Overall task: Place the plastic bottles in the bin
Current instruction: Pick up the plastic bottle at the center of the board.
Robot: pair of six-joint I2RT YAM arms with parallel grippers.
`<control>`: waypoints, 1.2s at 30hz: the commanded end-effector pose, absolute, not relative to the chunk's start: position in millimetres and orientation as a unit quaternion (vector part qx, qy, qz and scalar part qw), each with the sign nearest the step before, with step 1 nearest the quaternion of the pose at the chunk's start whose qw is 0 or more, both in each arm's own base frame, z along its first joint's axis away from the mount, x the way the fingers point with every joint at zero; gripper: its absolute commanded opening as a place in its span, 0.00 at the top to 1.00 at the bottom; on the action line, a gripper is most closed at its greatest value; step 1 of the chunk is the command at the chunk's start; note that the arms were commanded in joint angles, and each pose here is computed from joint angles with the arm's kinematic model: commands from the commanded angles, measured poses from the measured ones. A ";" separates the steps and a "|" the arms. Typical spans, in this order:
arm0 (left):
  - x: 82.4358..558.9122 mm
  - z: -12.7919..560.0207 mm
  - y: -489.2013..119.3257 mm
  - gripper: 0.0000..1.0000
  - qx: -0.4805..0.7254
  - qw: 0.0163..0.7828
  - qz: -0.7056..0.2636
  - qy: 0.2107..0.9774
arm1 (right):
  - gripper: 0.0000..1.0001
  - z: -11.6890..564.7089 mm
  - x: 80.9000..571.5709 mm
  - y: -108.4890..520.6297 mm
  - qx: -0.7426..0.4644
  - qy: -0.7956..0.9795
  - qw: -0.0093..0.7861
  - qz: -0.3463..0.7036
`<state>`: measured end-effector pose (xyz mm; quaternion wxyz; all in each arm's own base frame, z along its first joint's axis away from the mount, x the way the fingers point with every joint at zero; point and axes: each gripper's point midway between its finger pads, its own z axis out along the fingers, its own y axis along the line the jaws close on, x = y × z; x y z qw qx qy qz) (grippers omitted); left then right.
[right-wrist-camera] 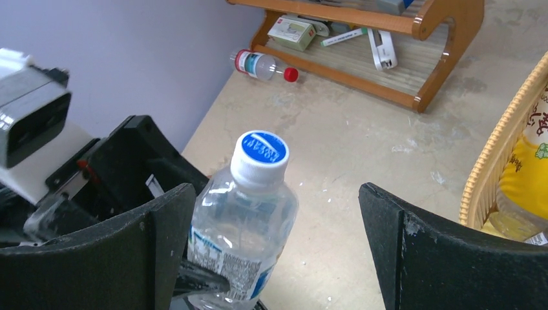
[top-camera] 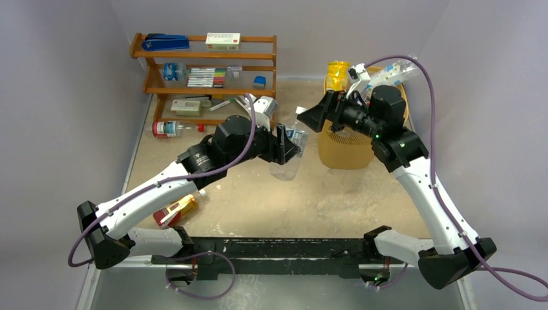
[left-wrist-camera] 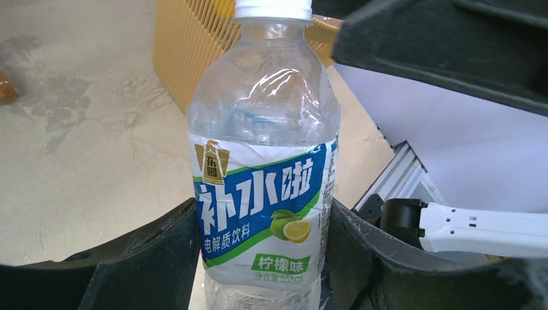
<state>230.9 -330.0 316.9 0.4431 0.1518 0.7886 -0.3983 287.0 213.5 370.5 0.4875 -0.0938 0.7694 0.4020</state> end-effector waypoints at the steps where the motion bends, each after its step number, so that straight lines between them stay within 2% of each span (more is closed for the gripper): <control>1: 230.4 350.7 -336.4 0.38 0.176 0.505 -0.380 0.754 | 0.00 393.5 290.4 217.1 -0.089 0.746 0.510 0.419; 16: 230.9 356.4 -339.1 0.38 0.175 0.558 -0.301 0.753 | 0.00 372.0 271.1 223.0 -0.115 0.759 0.469 0.436; 36: 234.5 355.7 -356.4 0.39 0.189 0.568 -0.285 0.749 | 0.00 369.0 253.3 226.6 -0.139 0.750 0.459 0.455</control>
